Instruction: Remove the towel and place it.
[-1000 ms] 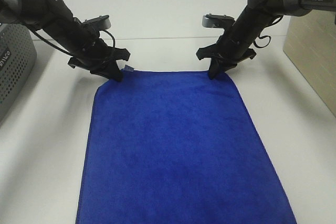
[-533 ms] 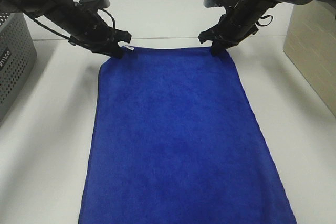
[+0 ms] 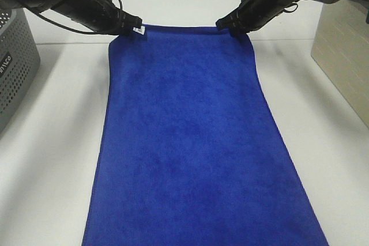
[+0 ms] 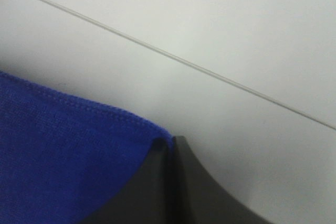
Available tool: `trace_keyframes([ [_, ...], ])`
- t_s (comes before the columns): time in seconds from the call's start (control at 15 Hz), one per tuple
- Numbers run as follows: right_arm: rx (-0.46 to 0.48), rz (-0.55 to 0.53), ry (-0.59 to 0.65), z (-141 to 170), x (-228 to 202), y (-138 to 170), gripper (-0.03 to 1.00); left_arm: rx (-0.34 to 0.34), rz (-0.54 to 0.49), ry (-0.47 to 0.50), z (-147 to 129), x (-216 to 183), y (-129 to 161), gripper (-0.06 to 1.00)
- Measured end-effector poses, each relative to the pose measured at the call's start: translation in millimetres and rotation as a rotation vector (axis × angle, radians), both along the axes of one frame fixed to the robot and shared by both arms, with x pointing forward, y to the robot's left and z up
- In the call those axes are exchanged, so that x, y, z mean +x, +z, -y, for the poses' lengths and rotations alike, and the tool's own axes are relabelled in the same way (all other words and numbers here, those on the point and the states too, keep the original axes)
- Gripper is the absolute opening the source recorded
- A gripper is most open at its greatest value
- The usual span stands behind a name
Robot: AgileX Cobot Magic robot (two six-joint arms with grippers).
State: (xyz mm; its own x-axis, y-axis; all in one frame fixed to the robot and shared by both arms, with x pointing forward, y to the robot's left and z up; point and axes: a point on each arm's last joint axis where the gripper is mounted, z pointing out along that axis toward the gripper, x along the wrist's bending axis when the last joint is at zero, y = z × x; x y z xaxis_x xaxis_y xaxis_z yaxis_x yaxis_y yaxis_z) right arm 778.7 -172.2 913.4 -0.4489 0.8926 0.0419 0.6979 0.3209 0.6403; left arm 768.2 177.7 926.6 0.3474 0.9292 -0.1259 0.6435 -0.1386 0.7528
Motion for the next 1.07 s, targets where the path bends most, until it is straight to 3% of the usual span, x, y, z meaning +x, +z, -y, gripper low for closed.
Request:
trace_keyframes([
  [0.2,-0.002,0.056,-0.014,0,6,-12,0.0,0.03,0.079,0.019,0,7,-4,0.0],
  [0.47,-0.018,0.129,-0.026,1,13,-22,0.0,0.084,0.162,0.002,19,18,-33,0.0],
  [0.8,-0.044,0.186,-0.03,3,18,-37,0.0,0.084,0.245,0.016,30,33,-47,0.0],
  [1.07,-0.046,0.228,-0.044,4,21,-36,0.0,0.091,0.252,0.021,30,37,-60,0.0],
])
